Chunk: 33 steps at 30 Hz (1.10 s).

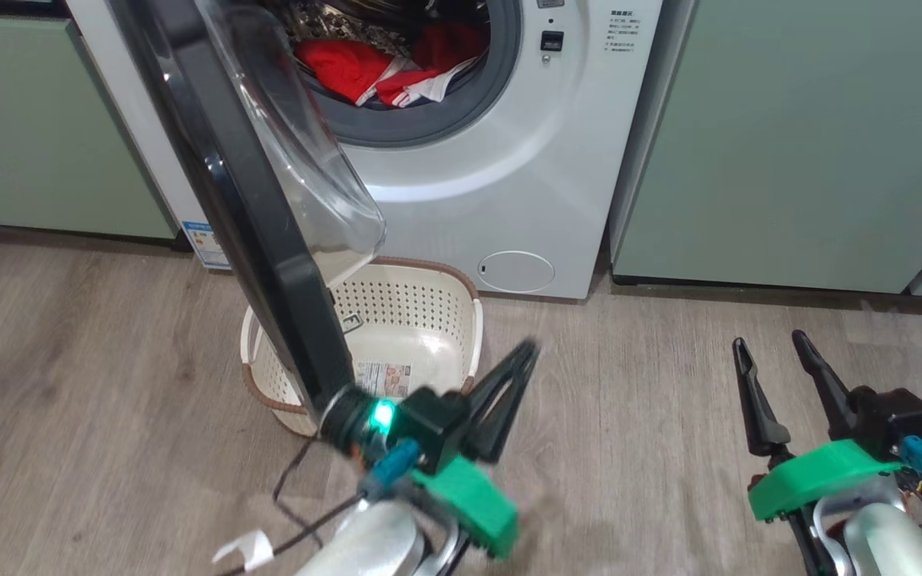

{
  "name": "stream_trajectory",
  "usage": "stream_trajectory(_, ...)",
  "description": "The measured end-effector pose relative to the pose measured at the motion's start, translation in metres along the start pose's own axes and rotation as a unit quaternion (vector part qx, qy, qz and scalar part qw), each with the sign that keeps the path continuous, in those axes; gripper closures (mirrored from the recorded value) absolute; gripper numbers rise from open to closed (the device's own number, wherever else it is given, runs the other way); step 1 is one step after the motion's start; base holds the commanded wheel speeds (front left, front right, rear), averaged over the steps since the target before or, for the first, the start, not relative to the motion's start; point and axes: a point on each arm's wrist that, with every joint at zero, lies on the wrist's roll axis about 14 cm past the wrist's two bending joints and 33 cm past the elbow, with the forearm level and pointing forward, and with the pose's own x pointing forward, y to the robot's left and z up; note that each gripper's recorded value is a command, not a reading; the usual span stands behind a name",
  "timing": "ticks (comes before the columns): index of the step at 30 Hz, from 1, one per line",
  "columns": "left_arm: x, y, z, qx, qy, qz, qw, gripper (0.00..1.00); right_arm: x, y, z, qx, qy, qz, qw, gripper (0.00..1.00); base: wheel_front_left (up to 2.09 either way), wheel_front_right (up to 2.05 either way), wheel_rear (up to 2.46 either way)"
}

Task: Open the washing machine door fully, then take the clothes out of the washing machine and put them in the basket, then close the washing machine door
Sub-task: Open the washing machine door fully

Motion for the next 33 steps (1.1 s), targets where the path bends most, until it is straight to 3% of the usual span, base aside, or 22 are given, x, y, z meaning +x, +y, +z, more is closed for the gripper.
stream_trajectory(4, -0.016, 0.020, -0.040, -0.003, 0.053, 0.042, 0.998, 1.00, 0.001, 0.000, -0.001, -0.001, 0.002, 0.001, 1.000, 0.00, 0.00, 0.00, 0.00)
stream_trajectory(10, -0.028, 0.065, -0.057, -0.004, 0.076, 0.116, 0.990, 1.00, 0.005, 0.005, -0.003, 0.000, 0.005, 0.010, 1.000, 0.00, 0.00, 0.00, 0.00)
stream_trajectory(20, -0.036, 0.117, -0.033, 0.009, 0.043, 0.193, 0.980, 1.00, 0.014, 0.019, -0.008, 0.001, 0.012, 0.031, 0.999, 0.00, 0.00, 0.00, 0.00)
stream_trajectory(33, -0.072, 0.147, -0.029, 0.005, 0.037, 0.260, 0.965, 1.00, 0.032, 0.050, -0.009, 0.005, 0.013, 0.077, 0.997, 0.00, 0.00, 0.00, 0.00)
